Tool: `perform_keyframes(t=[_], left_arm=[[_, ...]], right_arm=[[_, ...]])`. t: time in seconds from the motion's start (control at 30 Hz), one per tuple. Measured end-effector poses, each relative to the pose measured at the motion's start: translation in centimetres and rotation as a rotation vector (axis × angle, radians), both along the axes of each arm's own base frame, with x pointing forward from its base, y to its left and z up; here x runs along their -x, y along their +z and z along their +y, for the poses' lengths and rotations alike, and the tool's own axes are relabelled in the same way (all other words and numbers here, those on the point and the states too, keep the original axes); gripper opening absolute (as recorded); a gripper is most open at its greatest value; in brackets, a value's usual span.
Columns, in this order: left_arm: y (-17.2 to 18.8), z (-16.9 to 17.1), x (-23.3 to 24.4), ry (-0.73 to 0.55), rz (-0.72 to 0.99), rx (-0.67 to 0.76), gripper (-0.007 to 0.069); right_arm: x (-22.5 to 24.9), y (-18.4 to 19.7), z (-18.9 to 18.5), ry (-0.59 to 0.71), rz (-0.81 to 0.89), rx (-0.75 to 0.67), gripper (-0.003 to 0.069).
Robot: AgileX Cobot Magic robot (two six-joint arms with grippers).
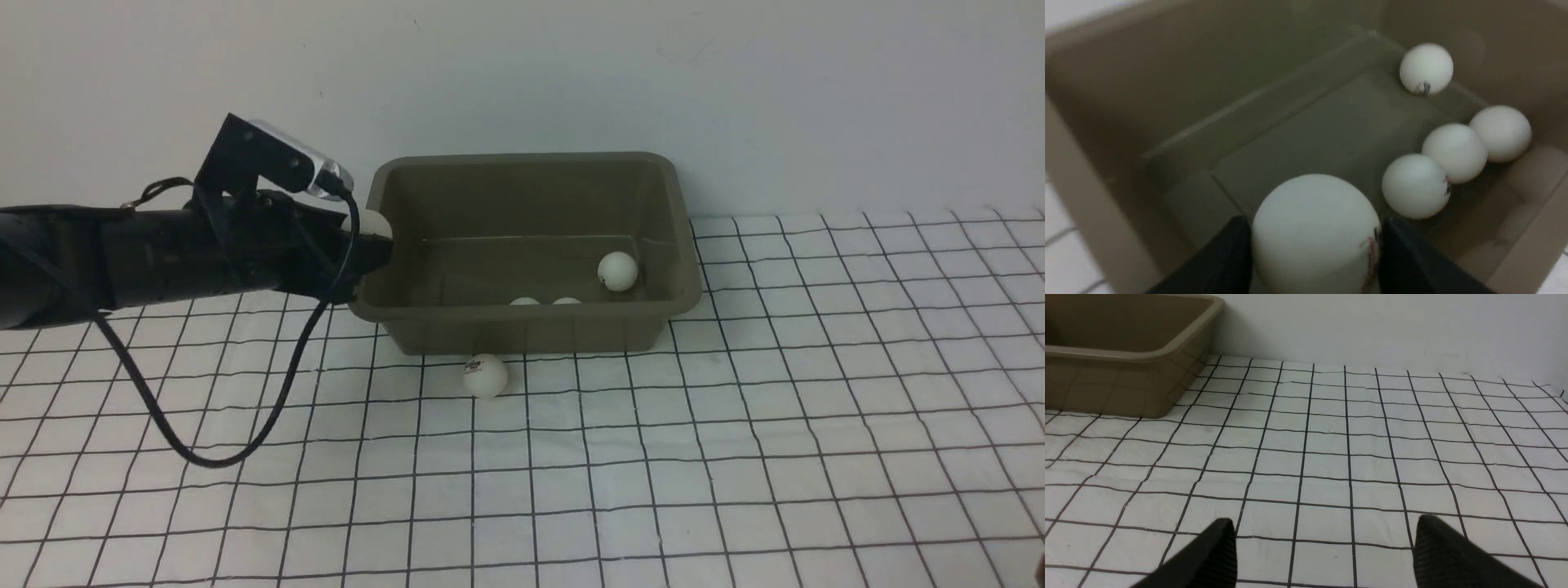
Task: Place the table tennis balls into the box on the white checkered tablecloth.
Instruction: 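Drop the ball into the bin, then reach for and grasp a ping pong ball on the table beside the basket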
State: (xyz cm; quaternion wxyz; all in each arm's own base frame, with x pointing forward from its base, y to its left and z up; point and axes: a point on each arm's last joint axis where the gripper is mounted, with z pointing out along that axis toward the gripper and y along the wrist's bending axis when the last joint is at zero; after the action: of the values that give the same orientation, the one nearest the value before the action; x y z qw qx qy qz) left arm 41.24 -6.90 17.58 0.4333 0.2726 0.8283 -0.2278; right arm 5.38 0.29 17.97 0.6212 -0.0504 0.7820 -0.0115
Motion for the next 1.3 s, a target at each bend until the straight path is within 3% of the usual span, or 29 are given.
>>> perform_keyframes(t=[0.13,0.27,0.43,0.6,0.77,0.97,1.07,1.17,1.3], left_arm=[[1.8,0.1,0.5,-0.007,0.021,0.001,0.0471],[5.6,2.2,2.5,-0.012,0.065,-0.055,0.0442],[7.4,4.1,5.1,0.005,0.181,-0.137,0.04],[5.8,4.2,7.3,-0.01,0.277,-0.164,0.0394],[3.0,2.3,10.2,-0.069,0.334,-0.147,0.0394],[1.0,-1.0,11.4,-0.075,0.232,-0.088,0.0394],[1.0,-1.8,10.4,0.058,0.164,-0.027,0.0394],[0.5,-2.5,9.8,0.093,0.114,-0.053,0.0394],[-1.1,-4.1,9.8,0.043,0.114,-0.114,0.0376]], right_arm=[[0.0,0.0,0.0,0.0,0.0,0.0,0.0526],[0.0,0.0,0.0,0.0,0.0,0.0,0.0526],[0.0,0.0,0.0,0.0,0.0,0.0,0.0526],[0.0,0.0,0.0,0.0,0.0,0.0,0.0526],[0.0,0.0,0.0,0.0,0.0,0.0,0.0526],[0.0,0.0,0.0,0.0,0.0,0.0,0.0526],[0.0,0.0,0.0,0.0,0.0,0.0,0.0526],[0.0,0.0,0.0,0.004,0.001,-0.006,0.0526],[0.0,0.0,0.0,-0.004,0.001,-0.019,0.0526]])
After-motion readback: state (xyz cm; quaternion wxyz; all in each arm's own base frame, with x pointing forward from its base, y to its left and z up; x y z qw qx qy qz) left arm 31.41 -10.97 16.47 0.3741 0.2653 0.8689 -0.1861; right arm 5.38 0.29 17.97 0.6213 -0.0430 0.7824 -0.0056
